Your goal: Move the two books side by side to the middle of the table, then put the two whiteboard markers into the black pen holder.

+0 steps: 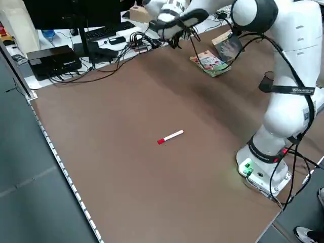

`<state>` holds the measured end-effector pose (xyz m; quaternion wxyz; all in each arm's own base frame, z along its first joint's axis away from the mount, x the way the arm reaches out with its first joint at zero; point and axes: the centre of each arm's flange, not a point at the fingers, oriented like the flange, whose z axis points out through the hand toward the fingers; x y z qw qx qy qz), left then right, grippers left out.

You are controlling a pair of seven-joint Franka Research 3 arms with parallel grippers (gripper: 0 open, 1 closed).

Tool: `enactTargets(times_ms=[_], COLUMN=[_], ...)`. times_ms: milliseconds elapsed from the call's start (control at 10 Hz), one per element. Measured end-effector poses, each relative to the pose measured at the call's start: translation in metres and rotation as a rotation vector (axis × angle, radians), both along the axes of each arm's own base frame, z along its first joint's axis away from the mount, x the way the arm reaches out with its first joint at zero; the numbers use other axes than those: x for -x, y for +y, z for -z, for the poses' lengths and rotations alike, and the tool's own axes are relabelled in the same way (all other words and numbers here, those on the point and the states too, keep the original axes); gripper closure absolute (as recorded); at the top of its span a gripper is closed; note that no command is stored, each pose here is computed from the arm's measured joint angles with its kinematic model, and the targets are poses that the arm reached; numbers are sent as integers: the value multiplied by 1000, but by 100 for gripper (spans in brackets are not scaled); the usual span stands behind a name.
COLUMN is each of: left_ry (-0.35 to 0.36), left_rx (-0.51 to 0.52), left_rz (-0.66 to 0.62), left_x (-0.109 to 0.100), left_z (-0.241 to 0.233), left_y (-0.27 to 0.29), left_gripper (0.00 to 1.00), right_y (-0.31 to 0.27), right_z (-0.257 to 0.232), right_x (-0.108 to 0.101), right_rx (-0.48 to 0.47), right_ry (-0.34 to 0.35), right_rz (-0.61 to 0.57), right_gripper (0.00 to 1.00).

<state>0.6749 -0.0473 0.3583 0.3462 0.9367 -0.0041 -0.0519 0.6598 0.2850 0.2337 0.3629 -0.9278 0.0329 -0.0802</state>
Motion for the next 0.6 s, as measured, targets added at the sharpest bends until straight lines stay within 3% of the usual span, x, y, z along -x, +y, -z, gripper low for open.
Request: enactTargets(times_ms=[300,600], left_ry=[155,286], left_rx=[-310,-478], left_rz=[-124,-368], left_x=[21,47], left_z=[-44,-82], left_y=[54,84], left_gripper=[0,0], right_y=[26,32], right_z=[19,50], right_x=[14,22], right_rx=[23,59], right_ry=[0,8], right_rz=[-32,-22], right_gripper=[82,77])
